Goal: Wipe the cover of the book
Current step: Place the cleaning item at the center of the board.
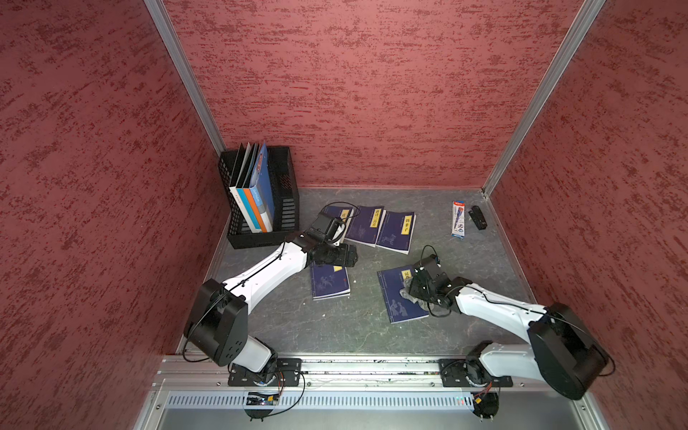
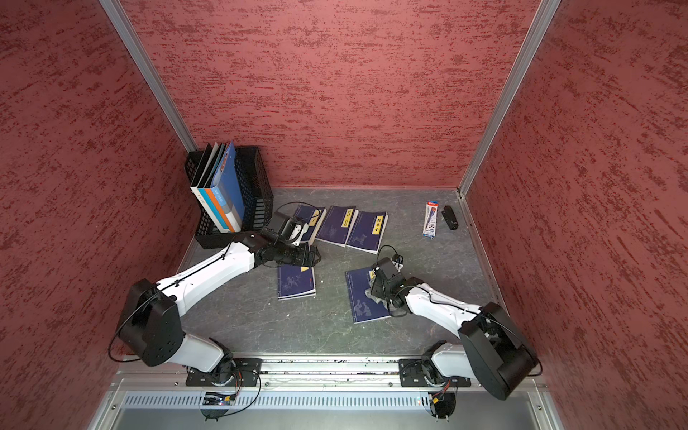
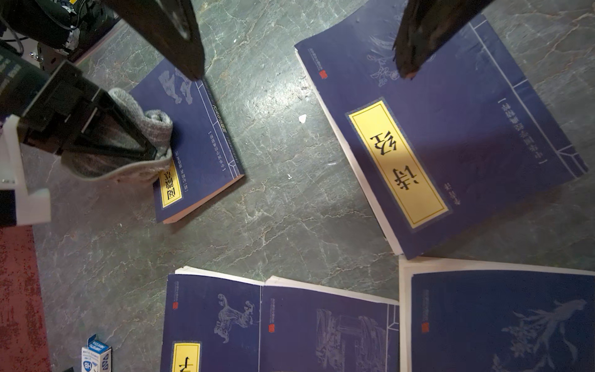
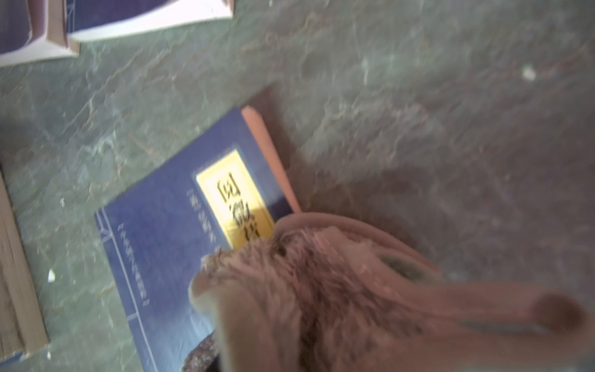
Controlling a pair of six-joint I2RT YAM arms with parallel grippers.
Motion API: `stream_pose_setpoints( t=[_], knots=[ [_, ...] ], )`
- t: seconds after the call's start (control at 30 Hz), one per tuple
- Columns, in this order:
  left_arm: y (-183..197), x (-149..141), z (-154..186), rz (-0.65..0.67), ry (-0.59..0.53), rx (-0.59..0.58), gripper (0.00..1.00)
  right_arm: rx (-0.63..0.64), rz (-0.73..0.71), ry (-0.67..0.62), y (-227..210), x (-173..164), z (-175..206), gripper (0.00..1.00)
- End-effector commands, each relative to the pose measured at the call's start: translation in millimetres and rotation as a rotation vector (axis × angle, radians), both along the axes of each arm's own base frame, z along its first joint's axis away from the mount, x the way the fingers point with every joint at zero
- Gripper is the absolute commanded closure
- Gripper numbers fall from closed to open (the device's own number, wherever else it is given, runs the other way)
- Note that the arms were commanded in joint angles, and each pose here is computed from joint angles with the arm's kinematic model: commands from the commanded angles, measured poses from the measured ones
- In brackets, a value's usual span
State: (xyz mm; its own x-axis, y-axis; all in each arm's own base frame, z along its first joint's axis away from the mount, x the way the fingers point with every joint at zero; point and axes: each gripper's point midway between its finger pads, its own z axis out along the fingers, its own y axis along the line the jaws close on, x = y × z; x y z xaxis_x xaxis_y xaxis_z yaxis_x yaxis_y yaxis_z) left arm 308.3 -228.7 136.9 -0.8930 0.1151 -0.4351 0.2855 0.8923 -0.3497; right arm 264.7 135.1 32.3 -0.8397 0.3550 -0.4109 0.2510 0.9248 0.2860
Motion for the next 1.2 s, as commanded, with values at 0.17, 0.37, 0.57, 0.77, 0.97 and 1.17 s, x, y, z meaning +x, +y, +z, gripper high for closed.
stream_pose_setpoints(
  t=[0.17, 0.37, 0.57, 0.77, 0.97, 1.17],
  knots=[
    [-25, -1, -1, -0.039, -0.01, -0.013, 0.06, -0.046, -0.025, -0.085, -32, 46, 21, 0.7],
    [-35, -3, -1, -0.057, -0.01, -0.016, 0.06, -0.069, -0.08, -0.141, -69, 75, 47, 0.69],
    [-46, -9, -5, -0.073, -0.008, -0.016, 0.06, -0.085, -0.116, -0.145, -99, 96, 47, 0.69],
    [-60, -17, -14, -0.093, 0.009, -0.007, 0.06, -0.106, -0.128, -0.1, -111, 102, 29, 0.46],
    [-76, -28, -26, -0.108, 0.033, -0.014, 0.07, -0.119, -0.107, -0.116, -110, 101, 49, 0.27],
    [-96, -40, -41, -0.118, 0.054, -0.005, 0.07, -0.097, -0.06, -0.158, -88, 86, 83, 0.25]
  ],
)
